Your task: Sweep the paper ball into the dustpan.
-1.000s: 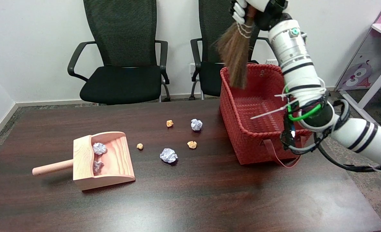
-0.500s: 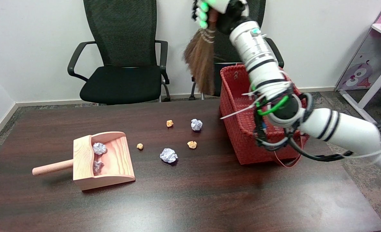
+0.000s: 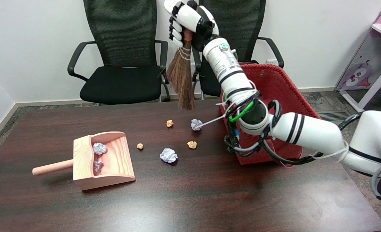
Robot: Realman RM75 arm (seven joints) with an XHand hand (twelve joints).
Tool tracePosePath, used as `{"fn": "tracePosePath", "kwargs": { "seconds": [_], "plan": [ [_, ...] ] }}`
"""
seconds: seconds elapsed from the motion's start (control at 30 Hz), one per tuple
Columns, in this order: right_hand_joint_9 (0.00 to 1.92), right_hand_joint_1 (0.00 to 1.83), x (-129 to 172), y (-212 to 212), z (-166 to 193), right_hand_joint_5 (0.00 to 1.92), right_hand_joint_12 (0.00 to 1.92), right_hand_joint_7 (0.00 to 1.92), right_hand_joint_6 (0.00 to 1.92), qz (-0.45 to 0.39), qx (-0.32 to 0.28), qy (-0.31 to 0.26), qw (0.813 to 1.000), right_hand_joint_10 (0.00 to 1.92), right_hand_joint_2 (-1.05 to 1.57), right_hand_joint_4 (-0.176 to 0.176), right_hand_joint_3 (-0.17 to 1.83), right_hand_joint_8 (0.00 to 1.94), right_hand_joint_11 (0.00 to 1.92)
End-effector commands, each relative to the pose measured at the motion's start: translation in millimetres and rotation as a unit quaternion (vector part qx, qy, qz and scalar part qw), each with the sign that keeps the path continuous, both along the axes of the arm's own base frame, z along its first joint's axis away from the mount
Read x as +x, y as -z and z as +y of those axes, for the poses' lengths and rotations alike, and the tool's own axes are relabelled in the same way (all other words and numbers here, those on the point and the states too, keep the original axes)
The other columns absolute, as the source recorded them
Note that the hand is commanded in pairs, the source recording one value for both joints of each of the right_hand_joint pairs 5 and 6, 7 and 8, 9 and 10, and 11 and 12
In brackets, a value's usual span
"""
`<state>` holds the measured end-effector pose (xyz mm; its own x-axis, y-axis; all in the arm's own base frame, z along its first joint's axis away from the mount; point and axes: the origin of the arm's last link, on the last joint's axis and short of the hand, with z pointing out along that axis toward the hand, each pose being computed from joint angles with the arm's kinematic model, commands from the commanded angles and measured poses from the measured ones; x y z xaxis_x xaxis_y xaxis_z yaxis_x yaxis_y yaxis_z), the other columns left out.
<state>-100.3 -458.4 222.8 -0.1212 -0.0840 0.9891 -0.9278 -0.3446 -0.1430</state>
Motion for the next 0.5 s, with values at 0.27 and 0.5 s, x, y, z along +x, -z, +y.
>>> {"fn": "tracePosePath", "kwargs": {
  "seconds": [0.27,0.5],
  "plan": [
    [1.92,0.82,-58,-20,-18,1.92,1.92,1.92,1.92,-0.023,-0.049,0.095,0.994,1.92,1.57,0.176,1.52,1.92,1.92],
    [1.92,0.87,-52,-26,-23,1.92,1.92,1.92,1.92,-0.005,-0.009,0.109,0.994,1.92,1.38,0.176,1.58,1.92,1.92]
  ]
}}
